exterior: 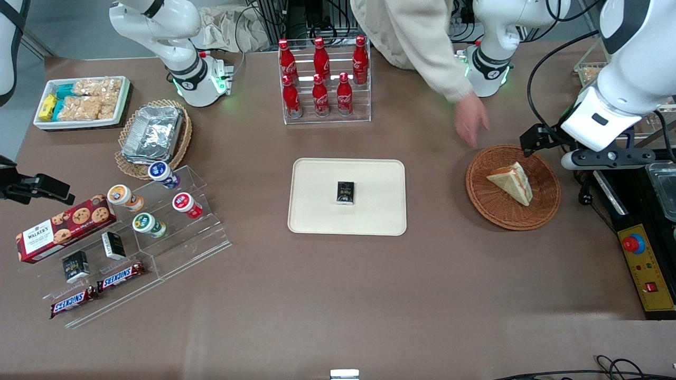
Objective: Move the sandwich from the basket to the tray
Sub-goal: 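Lower the open left gripper over the wrapped sandwich in the wicker basket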
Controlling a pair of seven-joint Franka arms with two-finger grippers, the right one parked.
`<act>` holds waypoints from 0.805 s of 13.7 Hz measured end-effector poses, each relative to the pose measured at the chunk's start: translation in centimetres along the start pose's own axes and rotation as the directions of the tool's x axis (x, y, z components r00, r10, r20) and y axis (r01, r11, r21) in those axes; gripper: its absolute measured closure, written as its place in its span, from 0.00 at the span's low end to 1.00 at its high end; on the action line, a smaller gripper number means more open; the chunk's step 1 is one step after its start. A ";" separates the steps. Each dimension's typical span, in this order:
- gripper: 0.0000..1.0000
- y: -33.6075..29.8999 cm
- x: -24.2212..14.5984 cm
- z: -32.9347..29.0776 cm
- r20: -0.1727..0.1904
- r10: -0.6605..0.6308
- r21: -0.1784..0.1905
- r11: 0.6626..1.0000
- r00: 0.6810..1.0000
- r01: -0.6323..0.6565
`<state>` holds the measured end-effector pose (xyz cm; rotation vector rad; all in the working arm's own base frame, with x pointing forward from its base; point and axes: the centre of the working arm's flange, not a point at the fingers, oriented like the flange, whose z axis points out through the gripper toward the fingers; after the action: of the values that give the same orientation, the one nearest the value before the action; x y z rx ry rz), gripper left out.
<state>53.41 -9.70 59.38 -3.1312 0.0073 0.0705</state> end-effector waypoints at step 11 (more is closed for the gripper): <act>0.00 -9.9 -5.1 3.2 0.094 -0.315 0.007 0.949 0.944 0.316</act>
<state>48.18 0.22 56.46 -3.0865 -0.4948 0.2150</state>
